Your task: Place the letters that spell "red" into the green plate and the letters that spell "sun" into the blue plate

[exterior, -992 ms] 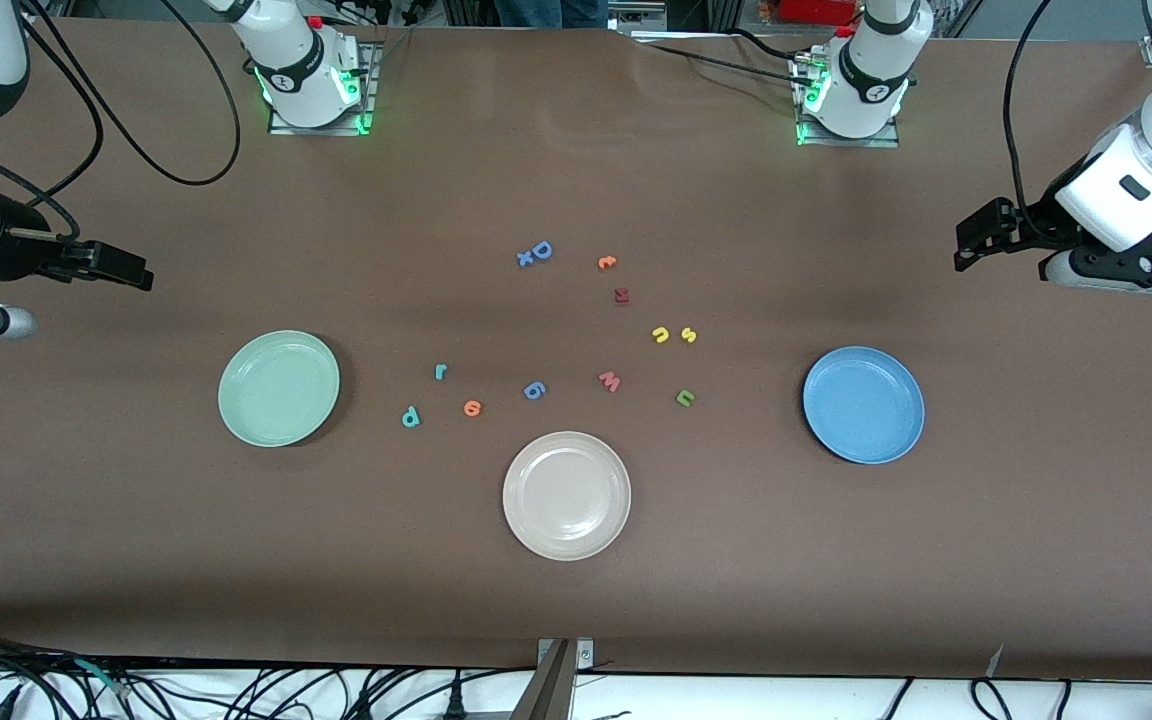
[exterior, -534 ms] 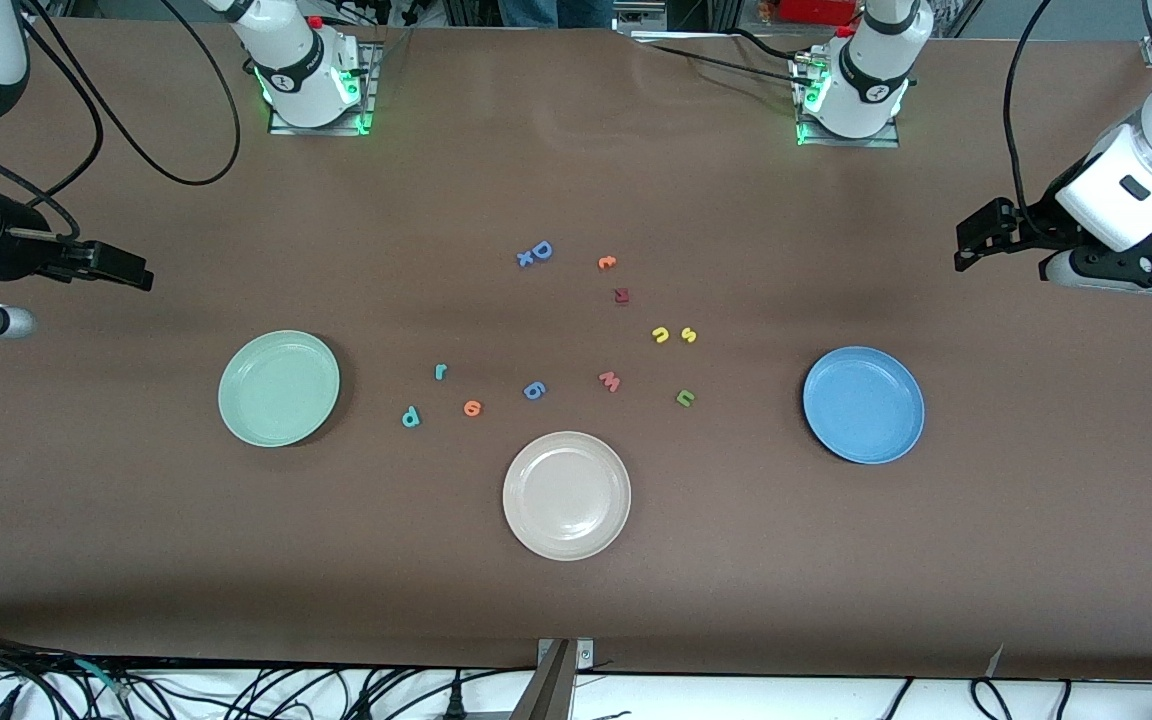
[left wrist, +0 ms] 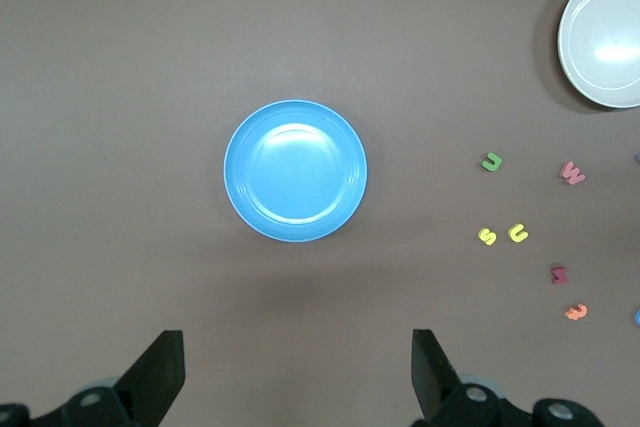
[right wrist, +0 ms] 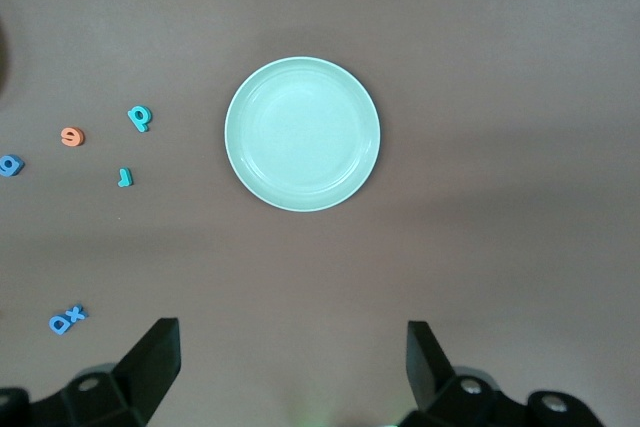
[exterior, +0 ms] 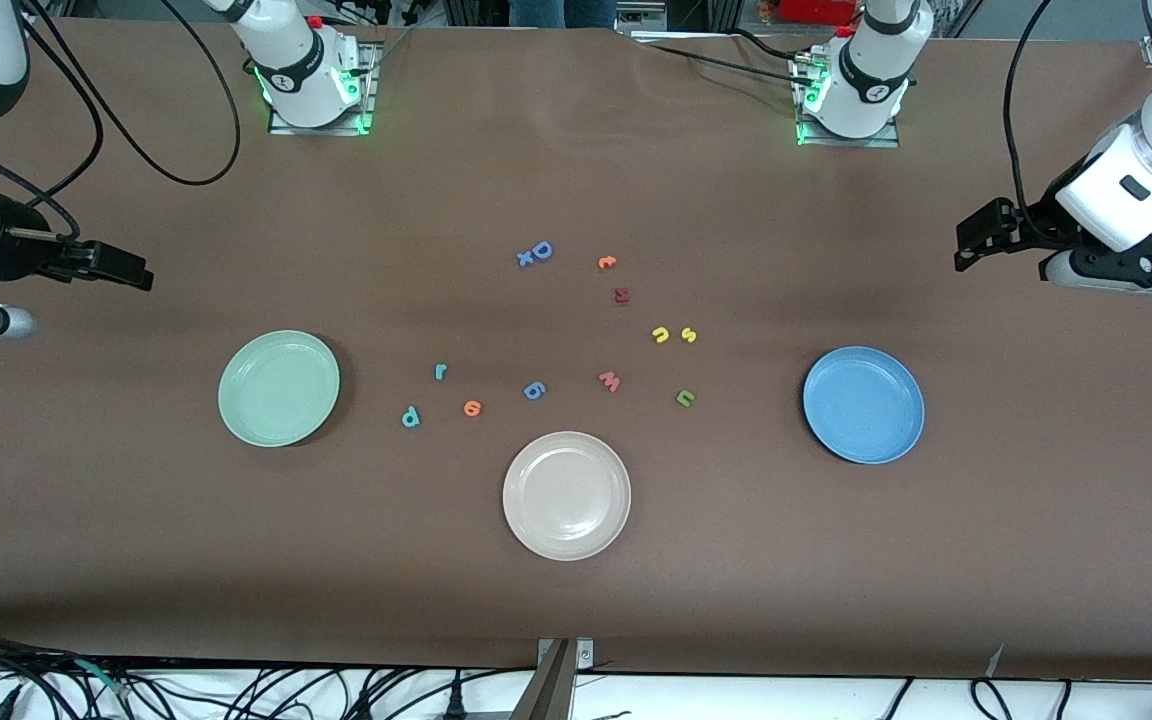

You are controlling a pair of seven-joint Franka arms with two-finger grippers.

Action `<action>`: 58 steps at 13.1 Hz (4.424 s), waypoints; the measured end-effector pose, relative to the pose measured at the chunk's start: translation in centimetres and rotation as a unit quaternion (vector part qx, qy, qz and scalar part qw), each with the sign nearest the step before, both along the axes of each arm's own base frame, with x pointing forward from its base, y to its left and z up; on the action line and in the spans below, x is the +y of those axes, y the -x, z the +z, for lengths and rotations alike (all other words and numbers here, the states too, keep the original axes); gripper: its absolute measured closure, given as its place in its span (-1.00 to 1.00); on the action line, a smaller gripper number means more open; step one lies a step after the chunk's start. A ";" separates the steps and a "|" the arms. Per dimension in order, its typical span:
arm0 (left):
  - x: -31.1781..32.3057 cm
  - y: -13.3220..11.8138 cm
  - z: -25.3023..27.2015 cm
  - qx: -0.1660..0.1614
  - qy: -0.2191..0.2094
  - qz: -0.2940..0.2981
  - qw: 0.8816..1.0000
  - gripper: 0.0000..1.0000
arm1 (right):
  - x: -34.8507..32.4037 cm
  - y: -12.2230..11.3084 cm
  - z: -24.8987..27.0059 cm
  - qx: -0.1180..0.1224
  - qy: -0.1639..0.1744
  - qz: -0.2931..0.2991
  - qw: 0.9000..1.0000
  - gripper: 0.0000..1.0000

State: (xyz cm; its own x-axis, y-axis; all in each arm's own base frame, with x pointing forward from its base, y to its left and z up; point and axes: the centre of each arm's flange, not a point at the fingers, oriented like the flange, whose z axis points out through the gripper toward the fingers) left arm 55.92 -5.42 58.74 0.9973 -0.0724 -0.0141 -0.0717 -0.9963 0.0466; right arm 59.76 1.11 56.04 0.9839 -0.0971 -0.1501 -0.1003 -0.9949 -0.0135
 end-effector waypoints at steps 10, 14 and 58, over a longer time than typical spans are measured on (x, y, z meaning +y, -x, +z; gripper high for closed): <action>0.0 0.0 0.0 0.000 0.000 0.000 1.000 -1.00 | 0.0 0.0 0.0 0.000 0.000 0.000 1.000 -1.00; 0.4 -0.1 -0.2 0.003 0.000 0.004 1.000 -1.00 | 0.0 0.0 0.0 0.000 0.000 0.000 1.000 -1.00; -29.2 -3.2 -41.3 -0.006 -0.006 -0.170 0.985 0.45 | 24.8 -3.7 -38.4 -0.105 0.031 -0.183 0.977 -0.99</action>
State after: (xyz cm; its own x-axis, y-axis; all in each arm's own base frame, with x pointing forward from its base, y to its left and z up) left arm 59.13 -34.63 17.45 0.9155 -0.4024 -0.0050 -0.4020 -0.9151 0.0328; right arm 63.42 25.90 17.64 0.8902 -0.4504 0.0690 -0.4506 -0.8926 -0.0130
